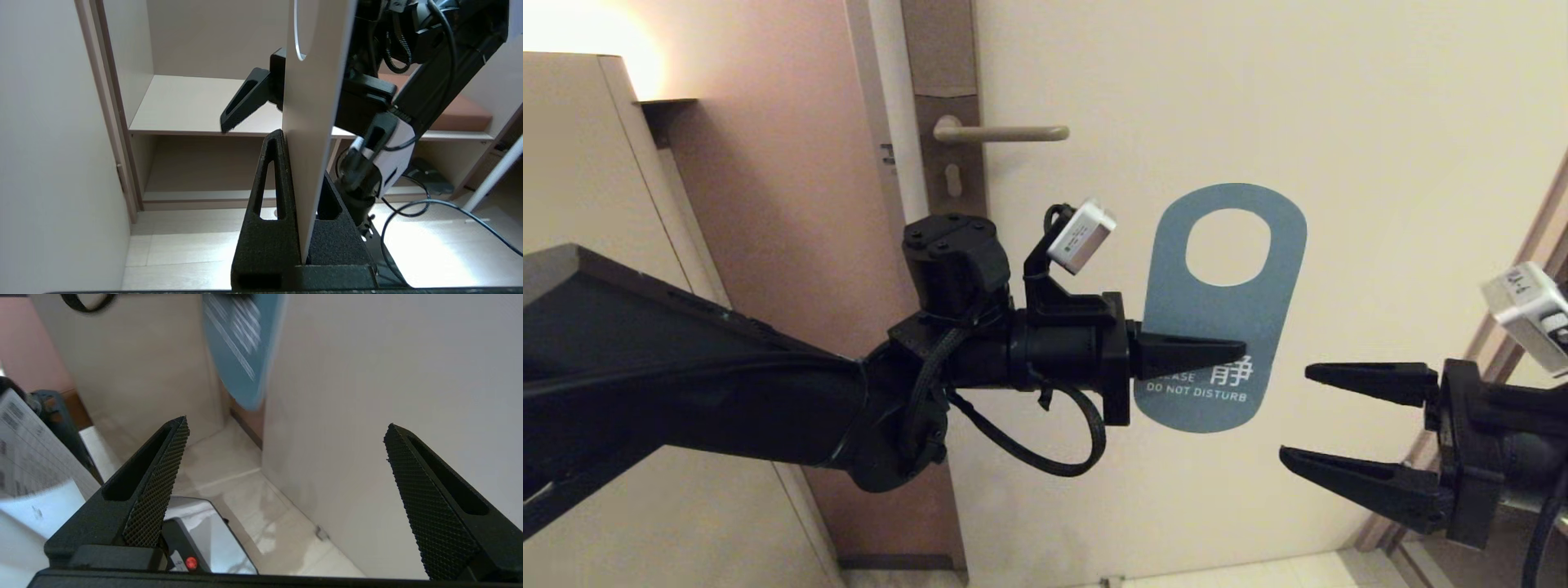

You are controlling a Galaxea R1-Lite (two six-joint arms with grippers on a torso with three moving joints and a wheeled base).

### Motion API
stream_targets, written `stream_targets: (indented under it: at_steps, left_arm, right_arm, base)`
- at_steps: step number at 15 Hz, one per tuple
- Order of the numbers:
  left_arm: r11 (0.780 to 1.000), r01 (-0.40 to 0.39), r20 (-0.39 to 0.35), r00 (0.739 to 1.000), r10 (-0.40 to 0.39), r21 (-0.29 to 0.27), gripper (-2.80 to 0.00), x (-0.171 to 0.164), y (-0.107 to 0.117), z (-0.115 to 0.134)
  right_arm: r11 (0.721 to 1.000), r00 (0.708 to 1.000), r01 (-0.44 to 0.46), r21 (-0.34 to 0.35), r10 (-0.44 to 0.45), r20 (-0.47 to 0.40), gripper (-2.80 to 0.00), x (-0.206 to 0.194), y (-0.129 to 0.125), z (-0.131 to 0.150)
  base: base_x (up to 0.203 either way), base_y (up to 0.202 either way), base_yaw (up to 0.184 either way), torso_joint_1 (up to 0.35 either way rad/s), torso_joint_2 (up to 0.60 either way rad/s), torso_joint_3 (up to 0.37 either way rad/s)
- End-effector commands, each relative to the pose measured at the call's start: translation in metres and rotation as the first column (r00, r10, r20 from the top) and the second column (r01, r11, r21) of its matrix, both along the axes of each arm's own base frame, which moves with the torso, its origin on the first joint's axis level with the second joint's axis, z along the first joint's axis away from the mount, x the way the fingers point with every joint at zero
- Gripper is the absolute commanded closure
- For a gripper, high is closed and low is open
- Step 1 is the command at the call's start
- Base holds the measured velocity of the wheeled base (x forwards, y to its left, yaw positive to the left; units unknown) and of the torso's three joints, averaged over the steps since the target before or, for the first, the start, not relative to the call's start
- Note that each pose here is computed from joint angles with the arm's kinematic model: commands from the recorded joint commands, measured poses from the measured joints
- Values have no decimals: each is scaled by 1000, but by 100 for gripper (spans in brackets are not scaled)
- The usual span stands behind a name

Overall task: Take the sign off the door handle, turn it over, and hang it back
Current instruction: Hand it to the other hand

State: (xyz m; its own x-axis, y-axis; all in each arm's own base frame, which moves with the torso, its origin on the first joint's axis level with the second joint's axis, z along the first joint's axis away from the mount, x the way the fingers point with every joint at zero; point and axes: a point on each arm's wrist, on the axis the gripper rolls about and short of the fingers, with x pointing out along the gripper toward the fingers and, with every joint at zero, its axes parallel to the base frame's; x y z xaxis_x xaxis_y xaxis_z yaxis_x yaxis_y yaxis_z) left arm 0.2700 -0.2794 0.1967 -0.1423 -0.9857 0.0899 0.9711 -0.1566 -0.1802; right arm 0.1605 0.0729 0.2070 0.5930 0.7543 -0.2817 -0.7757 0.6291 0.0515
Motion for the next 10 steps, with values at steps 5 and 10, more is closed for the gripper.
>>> stream_targets:
  at_steps: [5,10]
  left_arm:
    - [996,12,-32,999,-15,-84,0,5,-4,-1]
    - [987,-56,-66,997,47,-150,0,6,-10,-3]
  right_arm:
    - [998,997,-70,-5,70,-13,-280,28,26,7]
    - [994,994,-105,4,105,8,-280,35,38,15]
  base:
    - [0,0,0,0,0,0]
    - [0,0,0,0,0,0]
